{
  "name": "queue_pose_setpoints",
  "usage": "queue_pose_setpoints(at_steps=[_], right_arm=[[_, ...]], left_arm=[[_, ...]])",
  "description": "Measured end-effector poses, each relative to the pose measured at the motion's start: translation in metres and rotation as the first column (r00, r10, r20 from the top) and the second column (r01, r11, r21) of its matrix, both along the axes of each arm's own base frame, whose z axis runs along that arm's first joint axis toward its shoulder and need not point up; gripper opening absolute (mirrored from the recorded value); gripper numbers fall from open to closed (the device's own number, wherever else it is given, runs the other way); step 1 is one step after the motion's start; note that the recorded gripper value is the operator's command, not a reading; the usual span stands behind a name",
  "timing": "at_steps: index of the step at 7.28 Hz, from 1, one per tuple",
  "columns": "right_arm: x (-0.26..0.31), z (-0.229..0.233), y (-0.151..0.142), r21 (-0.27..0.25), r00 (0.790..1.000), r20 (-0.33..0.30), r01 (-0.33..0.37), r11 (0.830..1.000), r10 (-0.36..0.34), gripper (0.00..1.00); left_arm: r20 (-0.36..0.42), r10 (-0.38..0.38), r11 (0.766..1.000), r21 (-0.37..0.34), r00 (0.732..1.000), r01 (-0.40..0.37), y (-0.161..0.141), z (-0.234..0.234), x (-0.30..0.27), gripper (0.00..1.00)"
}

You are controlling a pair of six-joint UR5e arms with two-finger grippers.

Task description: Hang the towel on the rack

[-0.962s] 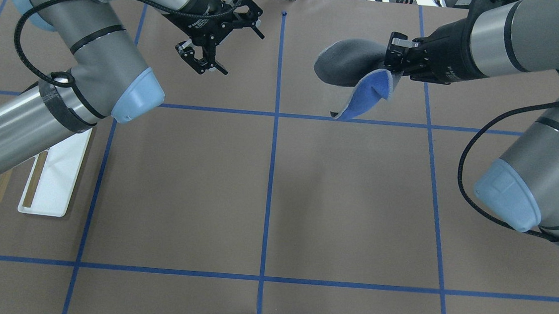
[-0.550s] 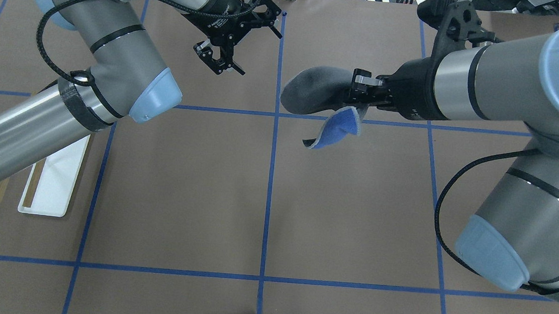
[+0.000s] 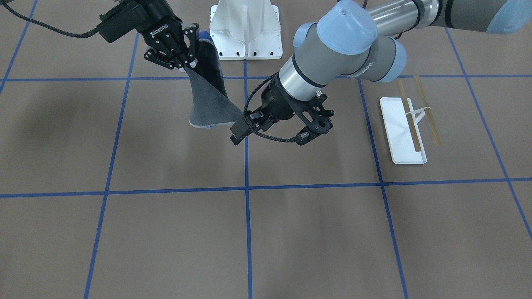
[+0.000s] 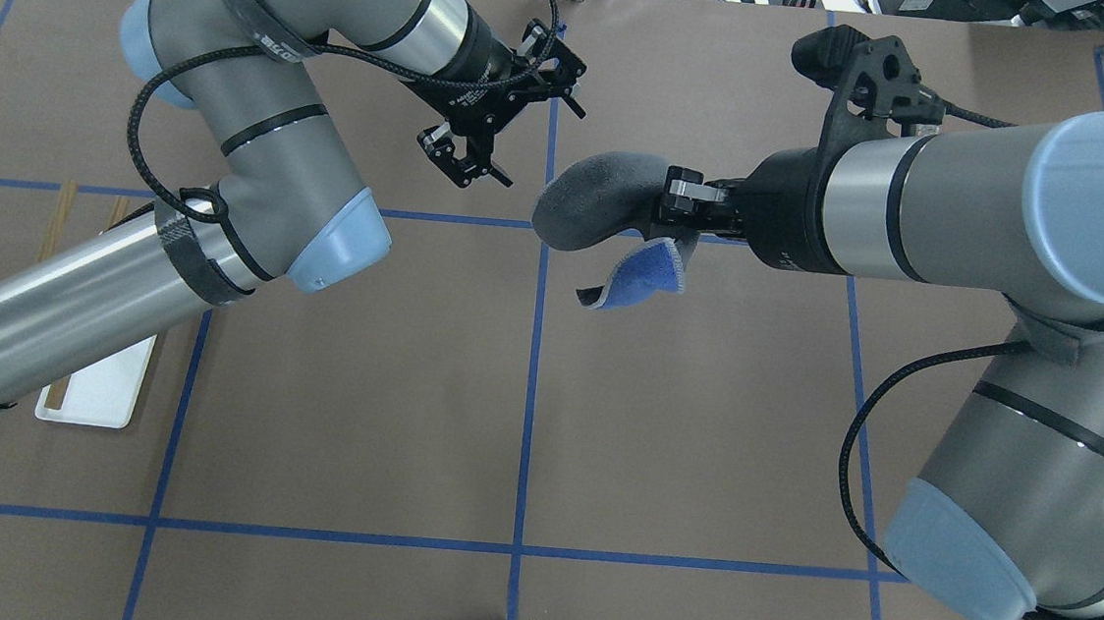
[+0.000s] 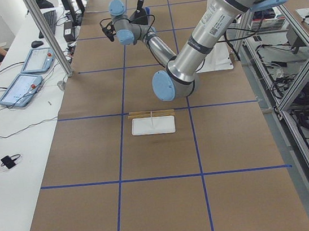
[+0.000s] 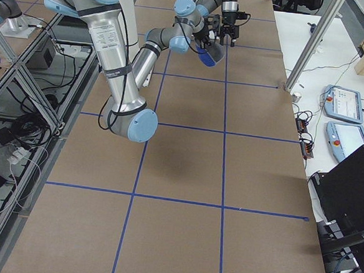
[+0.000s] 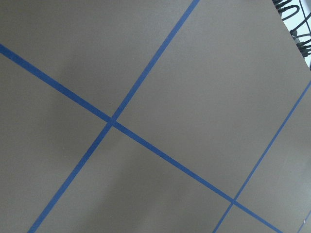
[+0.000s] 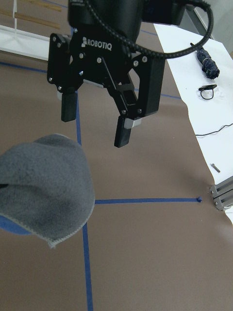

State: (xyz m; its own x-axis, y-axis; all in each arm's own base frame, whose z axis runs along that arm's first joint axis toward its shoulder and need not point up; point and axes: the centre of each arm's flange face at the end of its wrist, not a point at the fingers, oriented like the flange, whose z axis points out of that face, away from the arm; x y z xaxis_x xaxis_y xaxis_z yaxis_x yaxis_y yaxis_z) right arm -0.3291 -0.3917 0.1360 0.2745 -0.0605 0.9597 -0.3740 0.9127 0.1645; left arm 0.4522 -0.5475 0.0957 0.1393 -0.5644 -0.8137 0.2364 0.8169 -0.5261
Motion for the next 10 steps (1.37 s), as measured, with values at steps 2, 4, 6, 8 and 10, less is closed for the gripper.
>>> queue_pose_setpoints(at_steps=[2, 4, 6, 8, 10], right_arm=[[0.001, -0.001, 0.0, 0.005, 1.0, 0.002, -0.01, 1.0, 0.01, 0.0], [0.002, -0.001, 0.0, 0.006, 1.0, 0.001, -0.017, 1.0, 0.017, 0.0], [0.002, -0.001, -0.001, 0.006, 1.0, 0.0, -0.02, 1.0, 0.02, 0.0], [0.002, 0.0, 0.0, 0.004, 1.0, -0.002, -0.019, 1.0, 0.019, 0.0], [-0.001, 0.004, 0.002, 0.0, 1.0, -0.008, -0.012, 1.0, 0.012, 0.0]], left_arm=[[-0.003, -0.002, 1.0, -0.005, 1.0, 0.002, 0.004, -0.002, 0.005, 0.97], [-0.009, -0.002, 1.0, -0.014, 1.0, 0.002, 0.007, -0.006, 0.006, 0.68], [-0.017, 0.009, 1.0, -0.019, 1.0, -0.009, 0.014, -0.01, 0.012, 0.03], [-0.028, 0.014, 1.0, -0.012, 0.999, -0.015, 0.017, -0.013, 0.014, 0.0], [-0.031, 0.014, 1.0, -0.011, 0.999, -0.014, 0.018, -0.014, 0.013, 0.0]])
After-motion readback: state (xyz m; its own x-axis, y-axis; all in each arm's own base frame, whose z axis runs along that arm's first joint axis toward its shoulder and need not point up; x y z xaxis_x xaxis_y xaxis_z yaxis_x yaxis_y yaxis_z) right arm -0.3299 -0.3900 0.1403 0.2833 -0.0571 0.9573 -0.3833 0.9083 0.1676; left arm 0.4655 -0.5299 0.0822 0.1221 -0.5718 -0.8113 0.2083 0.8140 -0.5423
